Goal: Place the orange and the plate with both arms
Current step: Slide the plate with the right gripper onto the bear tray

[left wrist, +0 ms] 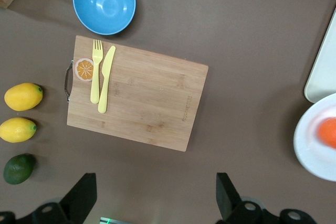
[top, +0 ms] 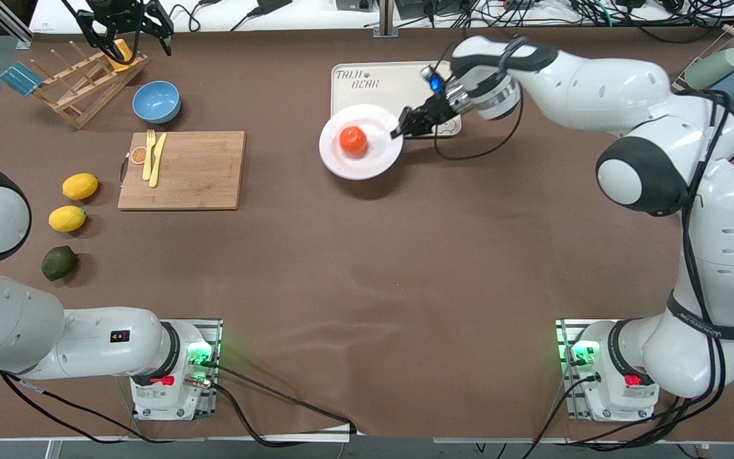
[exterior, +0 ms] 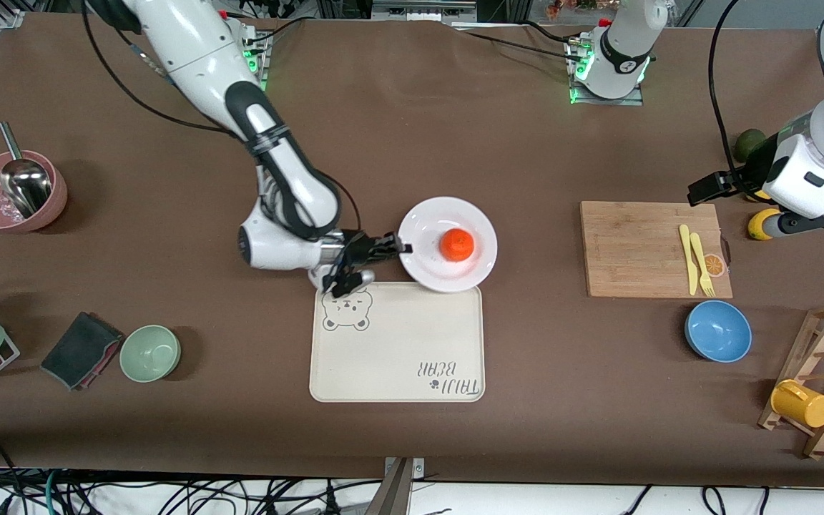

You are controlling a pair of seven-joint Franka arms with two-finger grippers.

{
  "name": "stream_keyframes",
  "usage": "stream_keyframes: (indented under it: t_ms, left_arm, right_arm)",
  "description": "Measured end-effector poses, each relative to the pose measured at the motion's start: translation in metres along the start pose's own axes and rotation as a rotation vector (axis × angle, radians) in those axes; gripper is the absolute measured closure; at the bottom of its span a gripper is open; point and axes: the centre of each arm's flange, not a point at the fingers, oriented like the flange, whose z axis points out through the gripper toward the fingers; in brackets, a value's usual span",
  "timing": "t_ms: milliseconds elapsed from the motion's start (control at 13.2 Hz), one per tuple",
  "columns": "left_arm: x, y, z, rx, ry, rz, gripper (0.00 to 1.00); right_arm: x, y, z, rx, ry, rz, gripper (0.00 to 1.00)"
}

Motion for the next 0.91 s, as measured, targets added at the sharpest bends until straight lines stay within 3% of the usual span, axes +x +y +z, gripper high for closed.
stream_keyframes:
  t_ms: [302,604,906]
  left_arm:
    - [0.0,0.0,0.0,0.0,0.0,0.0,0.0]
    - [0.0,0.0,0.0,0.0,0.0,0.0,0.0]
    - [0.0,0.0,0.0,0.0,0.0,0.0,0.0]
  right_arm:
    - [0.047,0.044,-0.09,0.068,0.091,0.053,0.96]
    - [0.073,0.073,-0.066,0.075,0.119,0.095,0.96]
    - [0.081,0.092,-0.036,0.029,0.181,0.119,0.96]
